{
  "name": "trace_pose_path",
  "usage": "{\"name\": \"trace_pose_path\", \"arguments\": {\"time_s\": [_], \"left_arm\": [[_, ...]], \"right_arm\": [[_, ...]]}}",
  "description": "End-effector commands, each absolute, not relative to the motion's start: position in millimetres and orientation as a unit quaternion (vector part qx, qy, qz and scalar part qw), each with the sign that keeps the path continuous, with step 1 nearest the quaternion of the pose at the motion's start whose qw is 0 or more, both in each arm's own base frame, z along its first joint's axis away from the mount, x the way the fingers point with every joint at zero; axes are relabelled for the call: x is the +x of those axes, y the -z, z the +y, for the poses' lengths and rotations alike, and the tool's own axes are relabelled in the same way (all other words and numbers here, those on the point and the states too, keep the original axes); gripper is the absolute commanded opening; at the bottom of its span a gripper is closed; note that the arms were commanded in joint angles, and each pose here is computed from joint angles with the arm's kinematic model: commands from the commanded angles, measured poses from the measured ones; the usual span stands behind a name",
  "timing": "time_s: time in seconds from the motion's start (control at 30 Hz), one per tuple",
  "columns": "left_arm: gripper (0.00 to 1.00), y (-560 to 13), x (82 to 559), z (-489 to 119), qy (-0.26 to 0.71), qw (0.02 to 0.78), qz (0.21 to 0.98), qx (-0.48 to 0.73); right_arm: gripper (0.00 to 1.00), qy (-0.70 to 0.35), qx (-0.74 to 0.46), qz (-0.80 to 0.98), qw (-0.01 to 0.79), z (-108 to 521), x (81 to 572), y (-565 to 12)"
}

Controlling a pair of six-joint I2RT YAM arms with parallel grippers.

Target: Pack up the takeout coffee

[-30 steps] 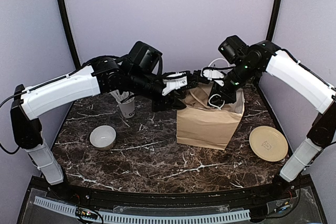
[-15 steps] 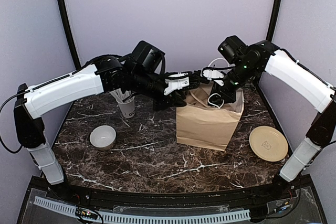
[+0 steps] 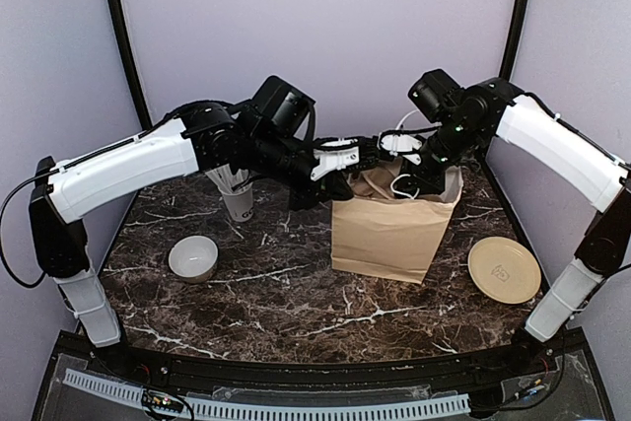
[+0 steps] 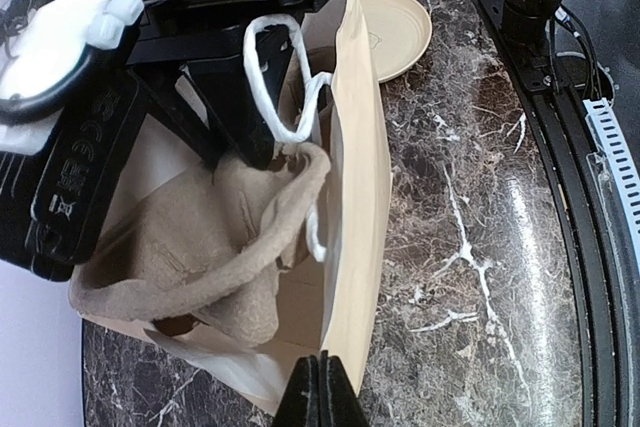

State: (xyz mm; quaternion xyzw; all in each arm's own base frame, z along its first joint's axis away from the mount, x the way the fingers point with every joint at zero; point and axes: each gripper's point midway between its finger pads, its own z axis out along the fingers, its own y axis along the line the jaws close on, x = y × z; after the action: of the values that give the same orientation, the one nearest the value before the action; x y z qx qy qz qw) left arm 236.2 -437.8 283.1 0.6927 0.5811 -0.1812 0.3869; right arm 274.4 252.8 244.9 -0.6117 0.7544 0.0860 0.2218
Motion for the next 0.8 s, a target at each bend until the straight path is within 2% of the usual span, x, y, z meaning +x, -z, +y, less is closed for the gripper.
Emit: {"name": "trace_pose_path", "arguments": {"time_s": [0.0,0.4,0.77], "left_arm": [[0.01,-291,228,-438,0.19,0.376,0.588,0.69],[0.0,-298,234,-446,0.193,0.376,0.652,0.63],[0.0,-308,224,-450,0.226,0.386,0.667,0.596]], "right_arm": [[0.12,-0.071,-0.629,0.742,0.221,243,270,-251],[0.13,-0.05,-0.668,0.722,0.174,227,256,-258],[0.12,0.049,-0.66,0.739,0.123,206,270,-230]]}}
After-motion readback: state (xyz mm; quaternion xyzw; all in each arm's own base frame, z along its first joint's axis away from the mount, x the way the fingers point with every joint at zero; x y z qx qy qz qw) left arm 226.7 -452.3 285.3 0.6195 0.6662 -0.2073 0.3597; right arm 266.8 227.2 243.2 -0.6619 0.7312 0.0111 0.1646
